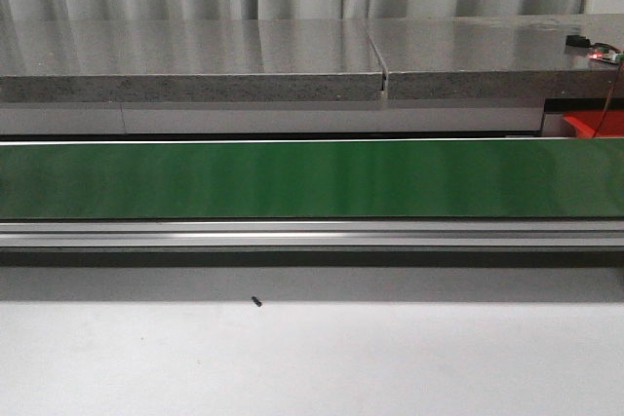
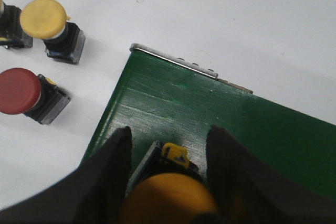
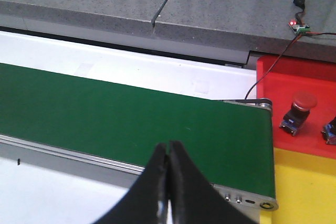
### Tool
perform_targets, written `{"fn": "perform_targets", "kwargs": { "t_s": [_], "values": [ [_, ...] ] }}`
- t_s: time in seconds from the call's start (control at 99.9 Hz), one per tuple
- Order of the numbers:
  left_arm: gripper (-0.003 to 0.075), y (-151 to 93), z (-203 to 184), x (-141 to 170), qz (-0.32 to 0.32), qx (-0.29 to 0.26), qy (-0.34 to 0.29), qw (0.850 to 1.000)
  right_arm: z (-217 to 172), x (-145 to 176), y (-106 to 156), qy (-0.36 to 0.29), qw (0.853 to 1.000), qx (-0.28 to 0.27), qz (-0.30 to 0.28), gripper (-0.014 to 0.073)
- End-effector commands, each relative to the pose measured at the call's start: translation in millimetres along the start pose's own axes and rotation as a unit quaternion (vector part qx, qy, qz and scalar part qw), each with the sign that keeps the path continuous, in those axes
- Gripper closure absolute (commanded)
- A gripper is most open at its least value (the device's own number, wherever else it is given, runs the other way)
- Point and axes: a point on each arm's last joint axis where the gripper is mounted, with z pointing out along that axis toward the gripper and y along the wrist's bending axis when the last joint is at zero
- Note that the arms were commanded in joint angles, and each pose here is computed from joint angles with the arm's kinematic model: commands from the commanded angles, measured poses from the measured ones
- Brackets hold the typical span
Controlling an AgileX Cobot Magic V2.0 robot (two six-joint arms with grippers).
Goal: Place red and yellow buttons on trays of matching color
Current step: 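Carry the yellow button onto the green belt and open the left gripper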
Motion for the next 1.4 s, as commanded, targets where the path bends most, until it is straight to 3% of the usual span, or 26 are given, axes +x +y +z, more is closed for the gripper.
{"fn": "perform_targets", "kwargs": {
  "t_s": [0.0,0.39,0.631,1.111,1.181,1.331,1.391],
  "values": [
    [0.0711,-6.6,-10.8,-13.6,-0.004,0.020,-0.044,0.999,-2.7,-11.9,-0.8,-0.040,0.999,0.006,0.004,0.0663],
    [0.0704,-6.6,14.8,-5.3,-0.011,0.011,0.008,1.000,-2.7,-11.9,-0.8,-0.040,0.999,0.006,0.004,0.0663],
    [0.0582,-8.7,13.1,-3.9,0.019,0.024,0.015,0.999,-2.7,-11.9,-0.8,-0.040,0.999,0.006,0.004,0.0663],
    [0.0567,-10.0,12.5,-4.7,0.010,0.031,0.011,0.999,-2.7,-11.9,-0.8,-0.040,0.999,0.006,0.004,0.0663],
    [0.0487,-10.0,12.5,-4.7,0.011,0.031,0.011,0.999,-2.7,-11.9,-0.8,-0.040,0.999,0.006,0.004,0.0663],
    [0.0137,-10.6,12.4,-4.4,0.007,0.034,0.012,0.999,-2.7,-11.9,-0.8,-0.040,0.999,0.006,0.004,0.0663],
    [0.0054,-11.0,12.2,-4.1,0.003,0.036,0.014,0.999,-2.7,-11.9,-0.8,-0.040,0.999,0.006,0.004,0.0663]
  ]
}}
